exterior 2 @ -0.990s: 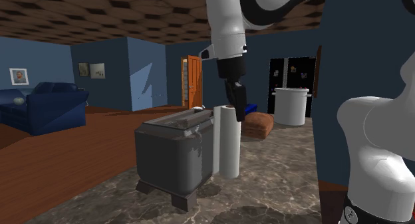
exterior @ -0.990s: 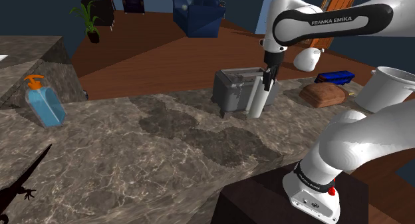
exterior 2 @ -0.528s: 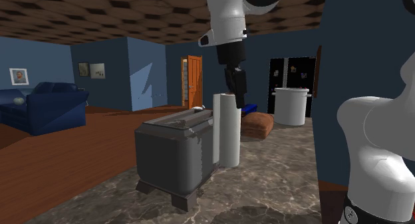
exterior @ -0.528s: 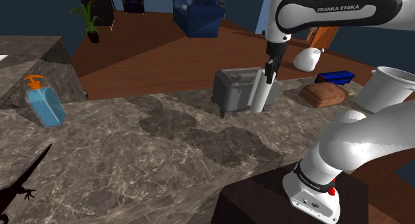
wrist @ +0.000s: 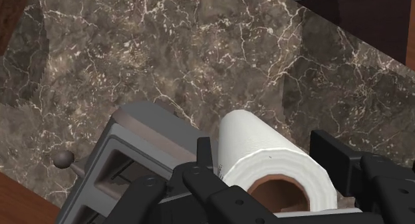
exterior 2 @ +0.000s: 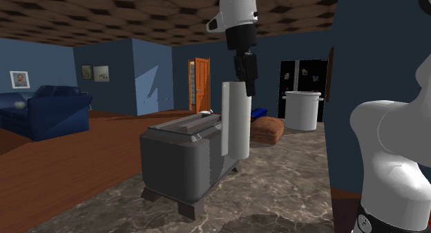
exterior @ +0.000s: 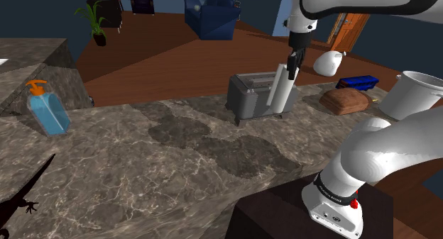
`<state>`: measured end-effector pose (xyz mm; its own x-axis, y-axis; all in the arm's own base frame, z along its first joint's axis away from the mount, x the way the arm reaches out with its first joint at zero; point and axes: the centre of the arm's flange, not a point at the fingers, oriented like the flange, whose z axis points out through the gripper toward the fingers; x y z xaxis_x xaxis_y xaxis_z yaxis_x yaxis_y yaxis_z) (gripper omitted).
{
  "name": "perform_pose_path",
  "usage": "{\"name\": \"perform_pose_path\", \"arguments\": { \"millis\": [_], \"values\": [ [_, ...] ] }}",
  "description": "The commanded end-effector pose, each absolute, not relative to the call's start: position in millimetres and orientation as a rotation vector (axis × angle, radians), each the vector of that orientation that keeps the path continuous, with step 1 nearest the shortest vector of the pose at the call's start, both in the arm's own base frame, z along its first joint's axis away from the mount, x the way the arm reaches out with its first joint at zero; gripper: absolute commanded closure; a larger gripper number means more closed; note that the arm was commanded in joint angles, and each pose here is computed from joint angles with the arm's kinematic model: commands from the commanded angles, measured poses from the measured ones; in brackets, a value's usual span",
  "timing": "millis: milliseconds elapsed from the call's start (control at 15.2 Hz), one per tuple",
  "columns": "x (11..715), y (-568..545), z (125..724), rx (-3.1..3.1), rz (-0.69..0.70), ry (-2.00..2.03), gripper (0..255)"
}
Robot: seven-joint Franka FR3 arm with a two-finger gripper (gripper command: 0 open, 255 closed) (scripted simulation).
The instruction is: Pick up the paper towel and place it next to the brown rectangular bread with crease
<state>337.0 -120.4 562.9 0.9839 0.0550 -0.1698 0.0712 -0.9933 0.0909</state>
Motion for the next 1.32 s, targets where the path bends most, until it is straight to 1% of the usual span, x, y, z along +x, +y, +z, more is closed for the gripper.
{"name": "perform_pose_path", "arguments": {
  "millis": [0,1254],
  "values": [
    [337.6,-120.7,573.9,3.033,-0.256,0.097,255],
    [337.6,-120.7,674.2,3.033,-0.256,0.097,255]
  ]
}}
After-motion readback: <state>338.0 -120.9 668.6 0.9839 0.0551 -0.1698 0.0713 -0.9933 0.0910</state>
